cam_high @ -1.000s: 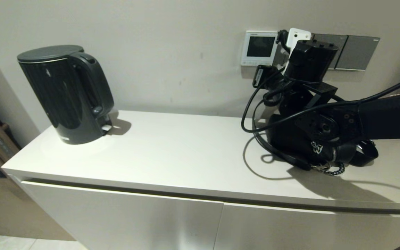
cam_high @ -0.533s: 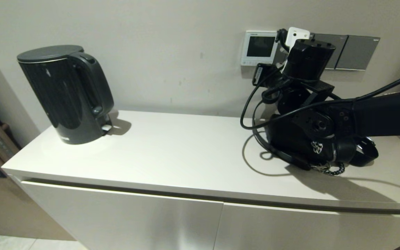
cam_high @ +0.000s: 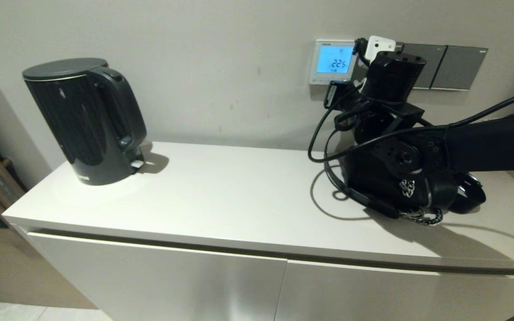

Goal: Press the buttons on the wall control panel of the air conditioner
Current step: Turn on the central air conditioner

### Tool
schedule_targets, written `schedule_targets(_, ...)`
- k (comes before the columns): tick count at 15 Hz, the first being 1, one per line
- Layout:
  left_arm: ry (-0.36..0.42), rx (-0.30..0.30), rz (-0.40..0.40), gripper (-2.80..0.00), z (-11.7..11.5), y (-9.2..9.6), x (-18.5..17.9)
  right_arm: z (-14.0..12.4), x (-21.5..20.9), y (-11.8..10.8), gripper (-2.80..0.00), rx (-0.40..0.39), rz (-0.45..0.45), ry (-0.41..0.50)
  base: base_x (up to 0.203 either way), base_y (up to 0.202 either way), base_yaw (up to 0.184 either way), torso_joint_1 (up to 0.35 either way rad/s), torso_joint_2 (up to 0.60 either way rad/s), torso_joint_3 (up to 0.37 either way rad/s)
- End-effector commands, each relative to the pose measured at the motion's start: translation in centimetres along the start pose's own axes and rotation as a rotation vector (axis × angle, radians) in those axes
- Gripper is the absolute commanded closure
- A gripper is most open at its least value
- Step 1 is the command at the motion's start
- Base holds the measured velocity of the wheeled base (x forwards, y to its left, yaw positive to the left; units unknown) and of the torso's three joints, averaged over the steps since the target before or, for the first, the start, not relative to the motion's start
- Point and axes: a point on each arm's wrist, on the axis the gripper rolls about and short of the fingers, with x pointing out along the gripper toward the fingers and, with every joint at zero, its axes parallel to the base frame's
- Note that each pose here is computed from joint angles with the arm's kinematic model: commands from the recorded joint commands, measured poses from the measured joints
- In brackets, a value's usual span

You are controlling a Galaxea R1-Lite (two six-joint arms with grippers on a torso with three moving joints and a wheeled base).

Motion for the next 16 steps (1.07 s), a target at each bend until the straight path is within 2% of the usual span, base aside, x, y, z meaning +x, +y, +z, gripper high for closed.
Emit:
schedule_targets(1, 0.002, 0.000, 0.001, 0.00, 0.0, 0.0, 0.0, 0.1, 0.1, 0.2, 0.00, 0.006, -0.001, -0.008, 0.000, 0.000, 0.000, 0.000, 0.00, 0.000)
schedule_targets(5, 0.002, 0.000, 0.000, 0.00, 0.0, 0.0, 0.0, 0.2, -0.1, 0.1, 0.00, 0.006, -0.002, -0.006, 0.000, 0.000, 0.000, 0.000, 0.00, 0.000)
schedule_targets(9, 0.002, 0.000, -0.001, 0.00, 0.0, 0.0, 0.0, 2.5, -2.1, 0.3, 0.00, 0.035, 0.027, -0.030, 0.000, 0.000, 0.000, 0.000, 0.00, 0.000)
schedule_targets(16, 0.002, 0.000, 0.000, 0.00, 0.0, 0.0, 0.0, 1.6, -2.4, 1.7, 0.00, 0.025, 0.063, -0.011, 0.000, 0.000, 0.000, 0.000, 0.00, 0.000)
